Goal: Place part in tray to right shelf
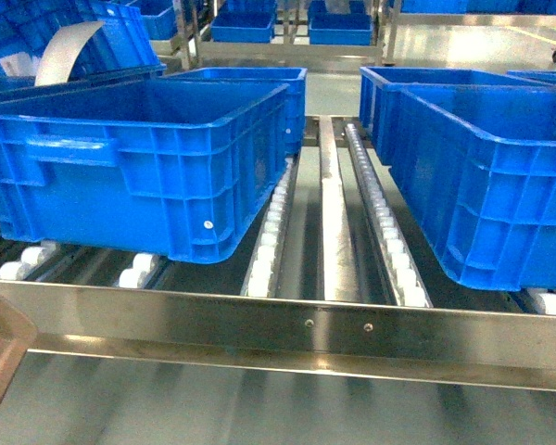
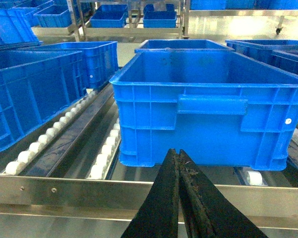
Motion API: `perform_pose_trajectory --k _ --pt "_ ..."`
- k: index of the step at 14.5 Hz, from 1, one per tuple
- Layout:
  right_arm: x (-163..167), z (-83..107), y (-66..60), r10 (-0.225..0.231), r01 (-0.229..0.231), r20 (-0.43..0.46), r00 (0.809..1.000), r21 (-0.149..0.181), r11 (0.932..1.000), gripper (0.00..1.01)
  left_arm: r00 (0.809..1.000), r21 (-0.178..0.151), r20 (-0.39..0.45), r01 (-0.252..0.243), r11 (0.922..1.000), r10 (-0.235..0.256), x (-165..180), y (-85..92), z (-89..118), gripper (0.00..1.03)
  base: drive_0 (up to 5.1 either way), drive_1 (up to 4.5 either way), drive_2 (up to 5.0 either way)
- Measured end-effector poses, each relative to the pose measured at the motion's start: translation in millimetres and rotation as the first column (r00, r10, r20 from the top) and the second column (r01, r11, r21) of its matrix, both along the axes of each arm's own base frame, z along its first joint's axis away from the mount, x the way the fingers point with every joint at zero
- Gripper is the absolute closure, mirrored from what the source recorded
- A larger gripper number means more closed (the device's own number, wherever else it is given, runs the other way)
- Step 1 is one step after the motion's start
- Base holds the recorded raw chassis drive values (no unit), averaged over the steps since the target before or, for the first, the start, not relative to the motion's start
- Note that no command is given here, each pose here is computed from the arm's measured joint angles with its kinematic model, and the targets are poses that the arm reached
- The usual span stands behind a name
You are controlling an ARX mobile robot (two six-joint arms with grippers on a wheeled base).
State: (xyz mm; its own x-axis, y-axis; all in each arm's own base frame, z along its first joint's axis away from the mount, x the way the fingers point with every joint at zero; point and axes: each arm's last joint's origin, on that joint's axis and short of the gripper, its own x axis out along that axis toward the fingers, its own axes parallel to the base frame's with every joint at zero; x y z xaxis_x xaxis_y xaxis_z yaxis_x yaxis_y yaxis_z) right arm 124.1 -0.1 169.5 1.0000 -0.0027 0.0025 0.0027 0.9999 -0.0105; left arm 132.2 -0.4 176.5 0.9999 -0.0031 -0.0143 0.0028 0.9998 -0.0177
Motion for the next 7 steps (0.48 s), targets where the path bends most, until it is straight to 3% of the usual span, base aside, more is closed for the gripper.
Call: perform_pose_trajectory --k 7 --pt "-9.9 1.7 0.0 0.0 0.0 0.014 1.0 0.002 1.0 0.99 1.0 0.001 0.014 -0.001 1.0 0.001 -11.2 0.1 -7.0 0.9 0.0 0.0 0.0"
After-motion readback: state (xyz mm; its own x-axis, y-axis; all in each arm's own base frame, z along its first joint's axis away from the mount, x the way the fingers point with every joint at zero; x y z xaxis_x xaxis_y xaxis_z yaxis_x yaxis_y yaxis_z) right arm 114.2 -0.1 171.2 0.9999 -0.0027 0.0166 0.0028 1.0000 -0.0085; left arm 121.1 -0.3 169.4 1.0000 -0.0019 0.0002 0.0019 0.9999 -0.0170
